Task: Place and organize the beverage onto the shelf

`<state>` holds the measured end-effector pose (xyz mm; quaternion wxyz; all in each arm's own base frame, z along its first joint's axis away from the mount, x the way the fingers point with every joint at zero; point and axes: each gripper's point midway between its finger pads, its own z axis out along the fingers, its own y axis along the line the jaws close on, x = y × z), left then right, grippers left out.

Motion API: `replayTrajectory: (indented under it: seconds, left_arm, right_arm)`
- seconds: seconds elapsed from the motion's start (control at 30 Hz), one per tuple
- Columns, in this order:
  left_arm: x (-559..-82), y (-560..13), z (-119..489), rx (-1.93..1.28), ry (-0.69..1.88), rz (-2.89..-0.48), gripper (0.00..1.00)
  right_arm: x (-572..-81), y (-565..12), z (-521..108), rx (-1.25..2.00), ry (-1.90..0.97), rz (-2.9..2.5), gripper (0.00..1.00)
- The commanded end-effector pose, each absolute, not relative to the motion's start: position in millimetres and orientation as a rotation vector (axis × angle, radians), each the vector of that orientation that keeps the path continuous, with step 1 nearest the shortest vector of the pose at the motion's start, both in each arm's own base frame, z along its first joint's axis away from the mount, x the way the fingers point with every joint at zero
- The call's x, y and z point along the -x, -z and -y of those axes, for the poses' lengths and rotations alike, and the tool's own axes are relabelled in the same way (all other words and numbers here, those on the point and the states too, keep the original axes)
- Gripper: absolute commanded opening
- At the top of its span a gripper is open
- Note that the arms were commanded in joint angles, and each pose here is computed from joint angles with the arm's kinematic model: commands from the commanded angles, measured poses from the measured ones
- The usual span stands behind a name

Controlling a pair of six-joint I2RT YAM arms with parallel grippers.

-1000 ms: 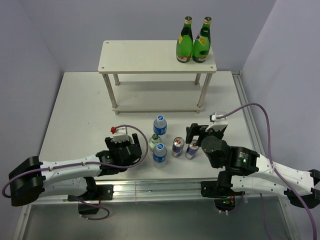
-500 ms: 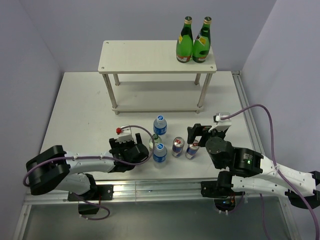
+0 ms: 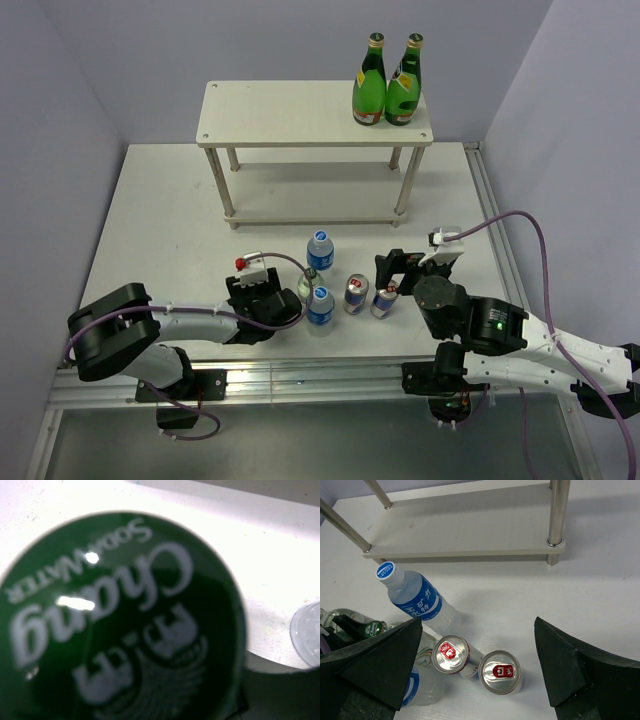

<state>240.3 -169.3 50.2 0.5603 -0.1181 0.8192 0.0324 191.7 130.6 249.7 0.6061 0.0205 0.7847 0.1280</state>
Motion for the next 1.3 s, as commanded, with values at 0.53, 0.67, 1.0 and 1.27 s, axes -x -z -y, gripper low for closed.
replayTrajectory:
  seconds: [0.53, 0.67, 1.0, 1.27]
  left_arm:
    - [-348, -199, 197, 0.244, 0.080, -1.675, 0.00]
    - [-381, -215, 198, 0.227, 0.077, -1.654, 0.00]
    - [-461, -220, 182, 0.251, 0.030, -1.637, 0.00]
    - [-491, -200, 181, 0.252, 0.005, -1.622, 0.00]
  right_arm:
    - [-194, -256, -135, -0.077, -0.329, -1.784, 1.00]
    - [-194, -256, -135, -0.079, -0.330, -1.784, 1.00]
    - [-192, -256, -136, -0.074, -0.344, -1.781, 1.00]
    - [-192, -254, -138, -0.063, -0.341, -1.786, 1.00]
